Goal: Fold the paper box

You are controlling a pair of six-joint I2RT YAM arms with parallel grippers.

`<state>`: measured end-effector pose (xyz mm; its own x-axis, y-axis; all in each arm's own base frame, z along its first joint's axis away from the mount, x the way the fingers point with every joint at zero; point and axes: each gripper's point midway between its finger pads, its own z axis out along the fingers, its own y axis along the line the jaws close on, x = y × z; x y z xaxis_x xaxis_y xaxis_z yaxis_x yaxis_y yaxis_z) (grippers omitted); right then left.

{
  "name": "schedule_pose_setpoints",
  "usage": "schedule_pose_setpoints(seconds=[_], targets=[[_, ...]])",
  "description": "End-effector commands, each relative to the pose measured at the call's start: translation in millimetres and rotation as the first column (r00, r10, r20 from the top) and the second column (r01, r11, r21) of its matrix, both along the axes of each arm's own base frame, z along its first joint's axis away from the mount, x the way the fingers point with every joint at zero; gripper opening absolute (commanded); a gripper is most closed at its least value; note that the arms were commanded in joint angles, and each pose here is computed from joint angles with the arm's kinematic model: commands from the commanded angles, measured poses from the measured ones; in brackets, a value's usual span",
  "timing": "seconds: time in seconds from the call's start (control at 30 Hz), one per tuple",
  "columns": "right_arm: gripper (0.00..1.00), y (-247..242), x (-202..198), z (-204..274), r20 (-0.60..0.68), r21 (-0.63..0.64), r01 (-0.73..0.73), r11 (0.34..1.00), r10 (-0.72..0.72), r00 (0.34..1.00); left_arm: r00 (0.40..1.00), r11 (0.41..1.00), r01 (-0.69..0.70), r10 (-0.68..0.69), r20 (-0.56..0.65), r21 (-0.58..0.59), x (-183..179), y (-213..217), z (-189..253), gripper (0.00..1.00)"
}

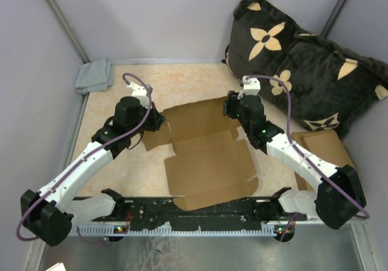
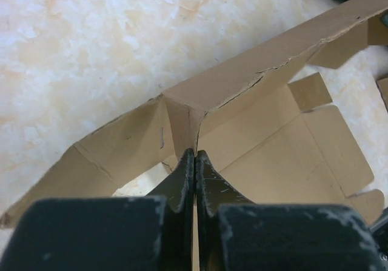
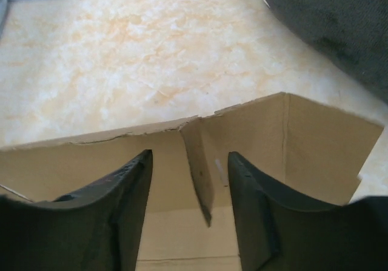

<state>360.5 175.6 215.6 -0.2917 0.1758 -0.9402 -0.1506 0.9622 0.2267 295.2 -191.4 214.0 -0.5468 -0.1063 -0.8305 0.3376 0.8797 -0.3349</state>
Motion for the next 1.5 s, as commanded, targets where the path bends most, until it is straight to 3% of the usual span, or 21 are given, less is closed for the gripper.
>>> schedule_pose_setpoints(seconds=[0.0,0.1,0.33,0.63,0.77,1.1,1.23,1.47], targets=[[0.61,6,-3,34,0.013,0.018,-0.027,0.999,0.027,1.0,0.996,0.998,-0.069,0.068,0.064,0.012,6,12,5,0.0],[0.69,-3,-9,49,0.027,0.002,-0.019,1.0,0.019,0.999,0.984,0.991,-0.134,0.132,0.123,0.008,11,24,5,0.0],[0.69,-43,-14,90,0.123,0.085,0.05,0.995,-0.061,0.991,0.932,0.973,-0.216,0.23,0.281,-0.077,13,43,5,0.0],[0.59,-91,25,38,0.003,0.11,0.151,0.982,-0.152,0.988,0.859,0.969,-0.193,0.242,0.452,-0.152,-1,55,2,0.0],[0.55,-81,44,-2,-0.086,0.069,0.063,0.996,-0.057,0.995,0.831,0.97,-0.205,0.244,0.5,-0.134,-4,62,-1,0.0],[0.54,-67,75,-73,-0.214,-0.045,-0.054,0.998,0.044,0.976,0.813,0.967,-0.218,0.253,0.524,-0.13,-7,68,-13,0.0],[0.54,-46,64,-85,-0.244,-0.008,-0.191,0.981,0.184,0.952,0.819,0.966,-0.222,0.258,0.513,-0.132,-6,67,-17,0.0],[0.52,-17,26,-66,-0.195,0.108,-0.364,0.925,0.379,0.905,0.834,0.965,-0.224,0.262,0.486,-0.135,-6,66,-29,0.0]])
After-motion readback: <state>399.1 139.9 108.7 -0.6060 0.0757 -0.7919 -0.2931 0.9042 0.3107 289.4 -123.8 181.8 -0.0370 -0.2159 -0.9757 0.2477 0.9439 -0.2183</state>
